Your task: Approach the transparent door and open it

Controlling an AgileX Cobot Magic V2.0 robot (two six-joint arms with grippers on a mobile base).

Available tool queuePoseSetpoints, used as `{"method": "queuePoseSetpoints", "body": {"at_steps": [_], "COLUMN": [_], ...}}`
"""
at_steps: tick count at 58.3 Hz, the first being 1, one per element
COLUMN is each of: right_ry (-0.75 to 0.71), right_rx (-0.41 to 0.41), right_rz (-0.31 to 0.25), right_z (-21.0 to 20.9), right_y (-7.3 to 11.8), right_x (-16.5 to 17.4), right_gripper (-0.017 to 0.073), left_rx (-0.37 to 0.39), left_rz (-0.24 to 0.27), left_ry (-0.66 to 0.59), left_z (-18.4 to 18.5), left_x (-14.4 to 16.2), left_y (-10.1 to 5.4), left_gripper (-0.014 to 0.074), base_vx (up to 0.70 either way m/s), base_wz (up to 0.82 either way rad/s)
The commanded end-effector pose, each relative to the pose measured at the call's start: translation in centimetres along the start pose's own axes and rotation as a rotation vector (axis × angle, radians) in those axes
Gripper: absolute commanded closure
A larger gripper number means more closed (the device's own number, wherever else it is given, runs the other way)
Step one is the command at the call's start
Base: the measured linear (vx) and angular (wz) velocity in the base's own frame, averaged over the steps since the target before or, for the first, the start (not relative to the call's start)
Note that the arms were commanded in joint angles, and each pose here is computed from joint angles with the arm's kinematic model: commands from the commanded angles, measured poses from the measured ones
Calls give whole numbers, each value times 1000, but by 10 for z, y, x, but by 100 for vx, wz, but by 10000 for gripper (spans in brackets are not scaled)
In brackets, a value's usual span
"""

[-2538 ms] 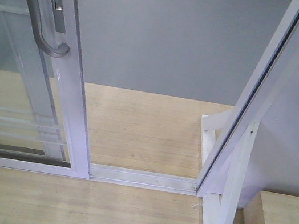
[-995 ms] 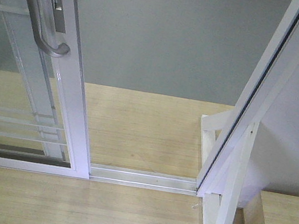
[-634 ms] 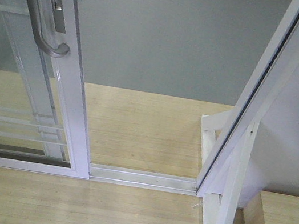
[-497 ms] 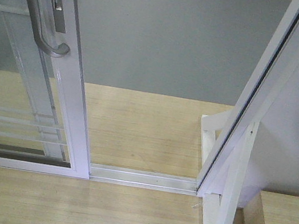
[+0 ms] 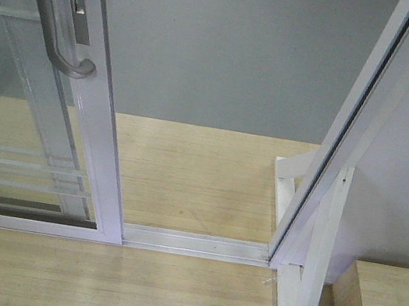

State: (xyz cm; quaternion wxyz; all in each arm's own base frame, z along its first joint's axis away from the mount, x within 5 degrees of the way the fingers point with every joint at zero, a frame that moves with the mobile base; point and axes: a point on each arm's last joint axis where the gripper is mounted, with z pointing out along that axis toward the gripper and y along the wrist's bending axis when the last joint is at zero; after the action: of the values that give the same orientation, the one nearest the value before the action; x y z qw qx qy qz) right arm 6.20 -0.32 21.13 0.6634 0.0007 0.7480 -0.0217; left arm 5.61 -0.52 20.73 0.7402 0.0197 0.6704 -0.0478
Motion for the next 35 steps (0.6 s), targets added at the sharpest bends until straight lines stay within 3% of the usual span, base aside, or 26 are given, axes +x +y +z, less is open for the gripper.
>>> {"method": "queuePoseSetpoints", "body": {"at_steps": [1, 6, 12, 18, 27, 35], "right_ry": [-152, -201, -235, -246, -246, -248], "right_rx": [-17, -21, 13, 75, 103, 96], "right_rz": [-84, -82, 20, -5, 12, 71], "right_z": [-3, -4, -5, -6, -6, -6], "right_y": [2, 3, 1, -2, -4, -4], "right_x": [-7, 3, 7, 7, 7, 7], "right_gripper": [564, 564, 564, 564, 564, 564], "left_rx": [-4, -4, -4, -4, -4, -4], "left_rz": [-9, -9, -9, -9, -9, -9], "left_ry": [-67, -67, -67, -67, -67, -67], "left_z": [-1, -1, -1, -1, -1, -1], "left_x": [1, 1, 1, 1, 1, 1], "left_y": [1, 1, 1, 1, 1, 1], "left_gripper": [599, 599, 599, 599, 599, 599], "base_vx": [0, 0, 0, 0, 0, 0], "base_wz": [0, 0, 0, 0, 0, 0]}}
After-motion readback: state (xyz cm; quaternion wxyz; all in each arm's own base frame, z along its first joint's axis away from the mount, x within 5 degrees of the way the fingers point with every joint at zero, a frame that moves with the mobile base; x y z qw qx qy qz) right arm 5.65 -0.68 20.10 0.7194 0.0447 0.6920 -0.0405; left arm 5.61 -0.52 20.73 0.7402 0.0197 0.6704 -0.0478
